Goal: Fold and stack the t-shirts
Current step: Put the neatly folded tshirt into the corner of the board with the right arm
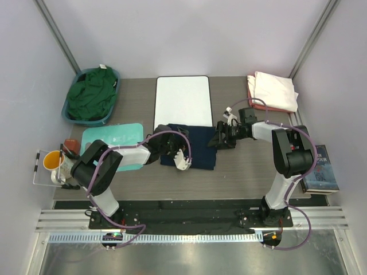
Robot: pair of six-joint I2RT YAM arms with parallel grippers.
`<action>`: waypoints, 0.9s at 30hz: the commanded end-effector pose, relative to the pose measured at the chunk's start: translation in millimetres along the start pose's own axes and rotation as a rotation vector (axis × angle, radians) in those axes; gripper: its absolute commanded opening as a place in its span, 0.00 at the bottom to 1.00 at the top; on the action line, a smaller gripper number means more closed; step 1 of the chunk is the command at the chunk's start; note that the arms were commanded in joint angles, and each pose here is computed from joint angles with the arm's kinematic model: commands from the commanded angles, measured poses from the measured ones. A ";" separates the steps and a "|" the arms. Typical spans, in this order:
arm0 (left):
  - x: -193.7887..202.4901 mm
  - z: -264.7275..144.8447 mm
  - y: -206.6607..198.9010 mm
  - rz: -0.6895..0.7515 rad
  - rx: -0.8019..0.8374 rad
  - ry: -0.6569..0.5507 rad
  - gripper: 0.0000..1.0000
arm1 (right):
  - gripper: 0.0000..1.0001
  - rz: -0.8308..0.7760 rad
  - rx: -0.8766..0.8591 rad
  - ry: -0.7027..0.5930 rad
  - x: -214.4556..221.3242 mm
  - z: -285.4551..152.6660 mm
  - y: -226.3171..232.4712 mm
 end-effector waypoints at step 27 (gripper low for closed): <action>-43.0 53.2 0.6 -0.200 0.019 -0.048 0.88 | 0.72 0.036 -0.014 -0.020 -15.4 28.0 7.9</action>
Point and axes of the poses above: each gripper's point midway between its finger pads, its own z axis out along the fingers, its own y axis along the line the jaws close on, x = y × z, the point moved 5 cm from there along -z, back along the fingers, and after that the axes turned 7 degrees about -z, right-handed, at the moved point
